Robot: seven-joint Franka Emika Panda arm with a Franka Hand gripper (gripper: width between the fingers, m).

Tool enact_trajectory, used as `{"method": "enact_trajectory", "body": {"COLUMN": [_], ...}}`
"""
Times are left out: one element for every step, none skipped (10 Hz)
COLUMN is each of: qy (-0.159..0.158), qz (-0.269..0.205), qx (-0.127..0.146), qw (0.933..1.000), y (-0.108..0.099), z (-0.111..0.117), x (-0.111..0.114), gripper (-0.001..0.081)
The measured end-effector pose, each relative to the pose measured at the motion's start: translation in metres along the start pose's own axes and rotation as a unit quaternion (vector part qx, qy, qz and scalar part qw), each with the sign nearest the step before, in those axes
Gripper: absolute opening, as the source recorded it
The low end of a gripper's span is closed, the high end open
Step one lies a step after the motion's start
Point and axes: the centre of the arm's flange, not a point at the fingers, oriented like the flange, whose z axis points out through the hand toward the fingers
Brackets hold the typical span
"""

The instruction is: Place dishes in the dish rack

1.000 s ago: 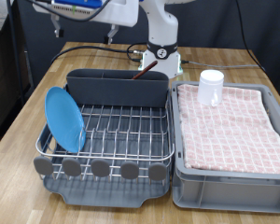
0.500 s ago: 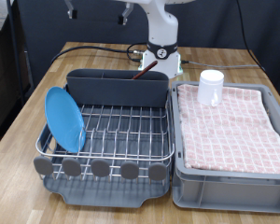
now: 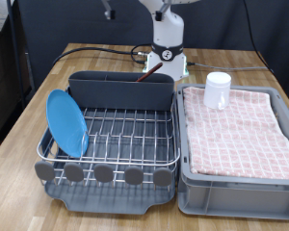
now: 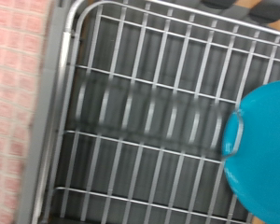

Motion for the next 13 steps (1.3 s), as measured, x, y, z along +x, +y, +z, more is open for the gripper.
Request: {"method": "enact_trajectory", "body": {"qy": [0.006, 0.014, 0.011, 0.003, -0.005, -0.01, -0.013, -0.016, -0.02, -0.026, -0.031, -0.036, -0.04], "qz": [-0.005, -0.006, -0.005, -0.007, -0.011, -0.009, -0.004, 0.001, 0.006, 0.01, 0.013, 0.013, 0.012], "qx": [0.003, 0.008, 0.006, 0.0, -0.005, -0.008, -0.011, -0.012, -0.012, -0.012, -0.011, -0.009, -0.006], "qw": [1.0, 0.9999, 0.9999, 1.0, 0.9999, 0.9999, 0.9998, 0.9998, 0.9997, 0.9995, 0.9994, 0.9992, 0.9991], "y": [-0.013, -0.015, -0.014, -0.015, -0.021, -0.031, -0.043, -0.055, -0.064, -0.073, -0.079, -0.086, -0.092], "z": [-0.001, -0.002, -0.001, 0.001, 0.002, 0.004, 0.007, 0.009, 0.011, 0.014, 0.016, 0.016, 0.016], "x": [-0.011, -0.019, -0.019, -0.021, -0.027, -0.036, -0.048, -0.061, -0.075, -0.09, -0.104, -0.119, -0.134], "gripper": [0.0802, 0.0802, 0.0802, 0.0802, 0.0802, 0.0802, 0.0802, 0.0802, 0.0802, 0.0802, 0.0802, 0.0802, 0.0802]}}
